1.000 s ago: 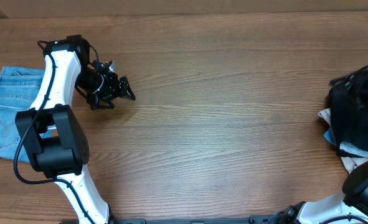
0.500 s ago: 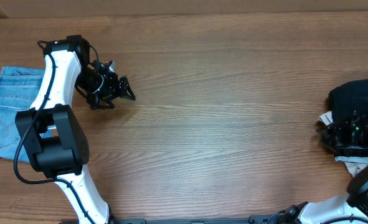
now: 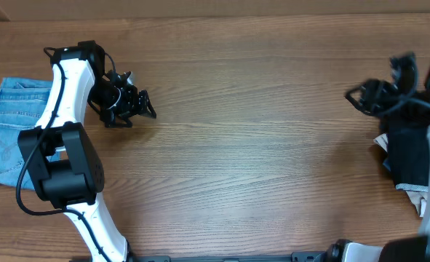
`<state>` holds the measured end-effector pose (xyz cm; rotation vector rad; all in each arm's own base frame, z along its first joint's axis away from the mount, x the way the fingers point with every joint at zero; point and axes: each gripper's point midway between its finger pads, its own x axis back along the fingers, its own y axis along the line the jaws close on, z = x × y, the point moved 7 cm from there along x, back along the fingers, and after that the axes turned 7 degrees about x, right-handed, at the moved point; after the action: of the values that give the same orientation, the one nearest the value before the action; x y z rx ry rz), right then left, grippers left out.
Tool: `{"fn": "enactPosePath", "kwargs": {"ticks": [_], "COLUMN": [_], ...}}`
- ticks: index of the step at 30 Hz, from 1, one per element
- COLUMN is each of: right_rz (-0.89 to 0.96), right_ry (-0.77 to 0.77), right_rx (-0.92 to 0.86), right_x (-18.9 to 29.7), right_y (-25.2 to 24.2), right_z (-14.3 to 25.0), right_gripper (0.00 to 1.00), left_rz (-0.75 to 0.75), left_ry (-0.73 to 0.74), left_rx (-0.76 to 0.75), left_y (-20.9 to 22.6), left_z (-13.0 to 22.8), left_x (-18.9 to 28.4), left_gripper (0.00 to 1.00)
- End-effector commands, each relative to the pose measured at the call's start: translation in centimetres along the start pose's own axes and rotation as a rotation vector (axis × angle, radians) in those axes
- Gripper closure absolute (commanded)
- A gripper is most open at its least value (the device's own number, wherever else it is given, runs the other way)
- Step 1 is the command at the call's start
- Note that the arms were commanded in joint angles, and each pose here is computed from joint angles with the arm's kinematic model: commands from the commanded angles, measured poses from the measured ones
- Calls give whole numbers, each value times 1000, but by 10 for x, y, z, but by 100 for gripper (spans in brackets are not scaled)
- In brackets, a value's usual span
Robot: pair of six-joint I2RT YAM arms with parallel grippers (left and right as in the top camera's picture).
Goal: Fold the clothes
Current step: 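Release the bundle and withdraw the right gripper from the stack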
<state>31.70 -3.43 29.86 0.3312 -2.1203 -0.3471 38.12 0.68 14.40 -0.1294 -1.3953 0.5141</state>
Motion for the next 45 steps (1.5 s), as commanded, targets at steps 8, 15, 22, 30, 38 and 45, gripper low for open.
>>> {"fn": "enactPosePath", "kwargs": {"ticks": [8, 15, 22, 30, 38, 45], "right_rz": [102, 252, 258, 262, 260, 231], "right_ry": [-168, -32, -153, -373, -287, -318], "right_rx": [337, 17, -9, 90, 60, 128], "right_x": [-30, -2, 55, 91, 86, 86], "right_y": [82, 15, 20, 49, 48, 55], "right_z": [-43, -14, 49, 142, 158, 156], "right_gripper": [0, 0, 3, 0, 0, 0], "left_rz": [-332, -322, -215, -54, -109, -109], "left_ry": [-444, -348, -694, -1052, -910, -910], "left_rx": [-226, -151, -250, -245, -208, -208], "left_y": [-66, -60, -49, -15, 3, 3], "left_z": [41, 70, 175, 283, 305, 305], "left_x": [93, 95, 130, 130, 108, 108], "left_gripper": [0, 0, 0, 0, 0, 0]}}
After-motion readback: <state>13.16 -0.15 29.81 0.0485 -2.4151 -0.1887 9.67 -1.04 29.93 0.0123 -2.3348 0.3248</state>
